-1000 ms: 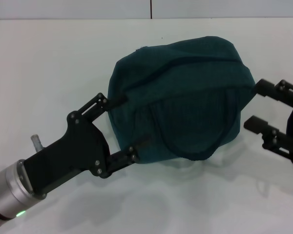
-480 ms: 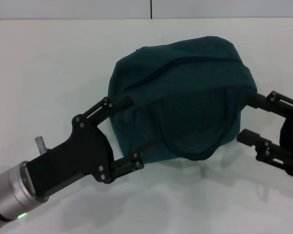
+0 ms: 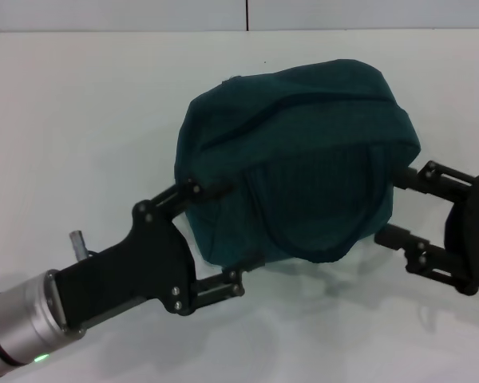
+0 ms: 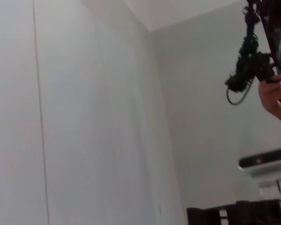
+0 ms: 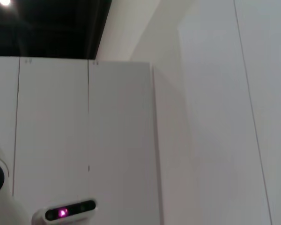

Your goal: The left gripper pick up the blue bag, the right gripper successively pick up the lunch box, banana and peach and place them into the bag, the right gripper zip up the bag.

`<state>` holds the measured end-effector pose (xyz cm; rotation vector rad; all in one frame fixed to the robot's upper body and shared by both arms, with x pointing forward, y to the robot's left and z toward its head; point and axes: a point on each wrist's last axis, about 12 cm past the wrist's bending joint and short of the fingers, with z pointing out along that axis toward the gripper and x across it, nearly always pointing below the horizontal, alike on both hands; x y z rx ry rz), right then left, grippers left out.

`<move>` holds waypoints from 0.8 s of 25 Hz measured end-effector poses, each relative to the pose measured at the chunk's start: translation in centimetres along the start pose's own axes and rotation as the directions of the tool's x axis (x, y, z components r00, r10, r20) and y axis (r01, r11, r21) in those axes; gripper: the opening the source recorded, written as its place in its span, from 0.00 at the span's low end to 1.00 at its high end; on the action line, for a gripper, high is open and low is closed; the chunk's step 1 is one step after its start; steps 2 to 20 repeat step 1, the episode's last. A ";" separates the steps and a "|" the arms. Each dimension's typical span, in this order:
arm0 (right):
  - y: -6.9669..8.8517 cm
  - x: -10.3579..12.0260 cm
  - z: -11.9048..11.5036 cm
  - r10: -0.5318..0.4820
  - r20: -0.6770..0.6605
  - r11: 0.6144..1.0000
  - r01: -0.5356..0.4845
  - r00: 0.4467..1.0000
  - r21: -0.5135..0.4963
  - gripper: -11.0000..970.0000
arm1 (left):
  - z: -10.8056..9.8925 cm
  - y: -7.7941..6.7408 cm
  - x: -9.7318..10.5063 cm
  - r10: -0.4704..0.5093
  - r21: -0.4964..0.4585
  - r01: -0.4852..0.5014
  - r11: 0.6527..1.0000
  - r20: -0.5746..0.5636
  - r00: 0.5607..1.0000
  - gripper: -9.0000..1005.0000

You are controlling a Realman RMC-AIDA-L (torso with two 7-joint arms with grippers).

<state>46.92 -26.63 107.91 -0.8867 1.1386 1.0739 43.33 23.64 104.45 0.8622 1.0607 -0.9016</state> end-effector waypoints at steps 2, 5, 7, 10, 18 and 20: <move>-0.1 0.0 0.0 0.003 -0.006 1.000 -0.003 1.000 0.000 0.66 | 0.0 0.0 0.1 -0.001 0.003 0.001 1.000 -0.007 1.000 0.80; -0.1 0.0 0.0 0.003 -0.006 1.000 -0.003 1.000 0.000 0.66 | 0.0 0.0 0.1 -0.001 0.003 0.001 1.000 -0.007 1.000 0.80; -0.1 0.0 0.0 0.003 -0.006 1.000 -0.003 1.000 0.000 0.66 | 0.0 0.0 0.1 -0.001 0.003 0.001 1.000 -0.007 1.000 0.80; -0.1 0.0 0.0 0.003 -0.006 1.000 -0.003 1.000 0.000 0.66 | 0.0 0.0 0.1 -0.001 0.003 0.001 1.000 -0.007 1.000 0.80; -0.1 0.0 0.0 0.003 -0.006 1.000 -0.003 1.000 0.000 0.66 | 0.0 0.0 0.1 -0.001 0.003 0.001 1.000 -0.007 1.000 0.80; -0.1 0.0 0.0 0.003 -0.006 1.000 -0.003 1.000 0.000 0.66 | 0.0 0.0 0.1 -0.001 0.003 0.001 1.000 -0.007 1.000 0.80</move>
